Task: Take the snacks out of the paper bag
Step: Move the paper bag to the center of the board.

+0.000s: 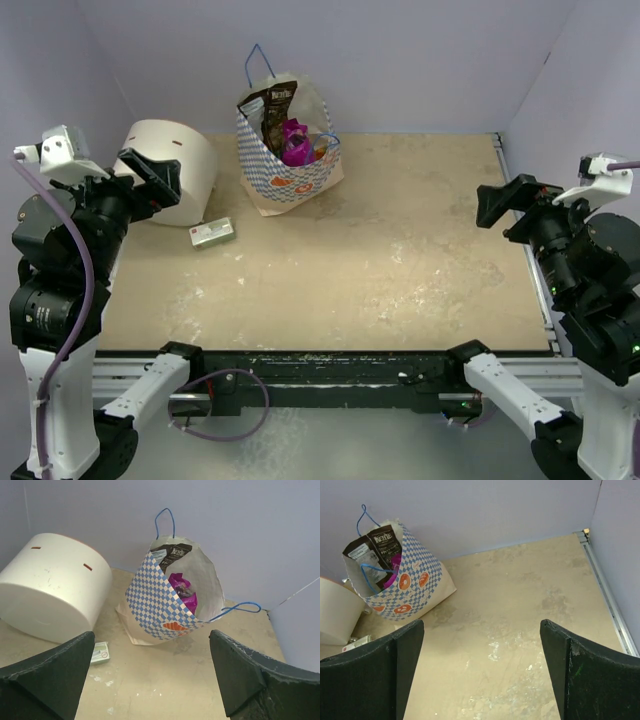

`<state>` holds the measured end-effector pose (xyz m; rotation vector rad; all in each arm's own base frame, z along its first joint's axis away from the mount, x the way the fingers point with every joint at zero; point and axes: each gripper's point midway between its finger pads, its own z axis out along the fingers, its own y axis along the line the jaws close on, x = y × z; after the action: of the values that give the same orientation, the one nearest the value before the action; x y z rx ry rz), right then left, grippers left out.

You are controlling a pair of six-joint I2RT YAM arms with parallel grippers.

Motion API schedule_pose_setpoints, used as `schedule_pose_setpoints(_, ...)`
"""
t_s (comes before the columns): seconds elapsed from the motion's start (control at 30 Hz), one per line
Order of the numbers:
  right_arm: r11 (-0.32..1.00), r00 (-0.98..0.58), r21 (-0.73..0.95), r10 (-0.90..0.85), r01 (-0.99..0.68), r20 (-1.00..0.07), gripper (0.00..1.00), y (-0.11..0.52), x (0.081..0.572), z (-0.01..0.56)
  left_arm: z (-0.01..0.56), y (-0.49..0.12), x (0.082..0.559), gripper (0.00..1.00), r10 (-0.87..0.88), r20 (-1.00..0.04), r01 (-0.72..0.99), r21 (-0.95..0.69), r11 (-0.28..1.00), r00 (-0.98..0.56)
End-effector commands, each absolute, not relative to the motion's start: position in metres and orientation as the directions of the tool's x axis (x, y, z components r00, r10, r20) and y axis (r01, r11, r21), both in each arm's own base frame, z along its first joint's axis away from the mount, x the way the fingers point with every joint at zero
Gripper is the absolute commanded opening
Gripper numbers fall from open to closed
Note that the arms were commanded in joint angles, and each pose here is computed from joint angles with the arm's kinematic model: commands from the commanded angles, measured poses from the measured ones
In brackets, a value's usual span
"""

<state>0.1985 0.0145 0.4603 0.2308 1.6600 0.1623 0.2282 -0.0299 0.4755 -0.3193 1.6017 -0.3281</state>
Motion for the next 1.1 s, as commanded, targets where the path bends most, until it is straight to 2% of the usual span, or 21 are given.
schedule_pose_setpoints(0.0, 0.960, -0.140, 0.278, 0.280, 0.036, -0.950, 0.99, 0.025, 0.203, 0.451, 0.479, -0.034, 0.233, 0.99, -0.420, -0.907, 0.009, -0.420, 0.907, -0.039)
schedule_pose_setpoints(0.27, 0.960, -0.165, 0.278, 0.272, -0.018, -0.948, 0.99, 0.036, 0.207, 0.451, 0.474, -0.051, 0.255, 0.99, -0.414, -0.907, 0.068, -0.419, 0.906, -0.070)
schedule_pose_setpoints(0.6, 0.961, -0.235, 0.251, 0.218, -0.118, -0.947, 0.99, 0.064, 0.232, 0.447, 0.448, -0.086, 0.316, 0.99, -0.418, -0.894, 0.148, -0.441, 0.885, -0.165)
schedule_pose_setpoints(0.87, 0.943, -0.233, 0.227, 0.171, -0.243, -0.957, 1.00, 0.094, 0.260, 0.446, 0.420, -0.143, 0.376, 0.99, -0.325, -0.898, 0.356, -0.419, 0.835, -0.296)
schedule_pose_setpoints(0.93, 0.943, -0.234, 0.217, 0.158, -0.252, -0.959, 0.99, 0.097, 0.269, 0.445, 0.408, -0.147, 0.395, 0.99, -0.307, -0.891, 0.342, -0.418, 0.842, -0.335)
schedule_pose_setpoints(1.07, 0.951, -0.233, 0.203, 0.148, -0.233, -0.961, 1.00, 0.099, 0.287, 0.442, 0.389, -0.132, 0.430, 0.99, -0.331, -0.875, 0.196, -0.415, 0.888, -0.354)
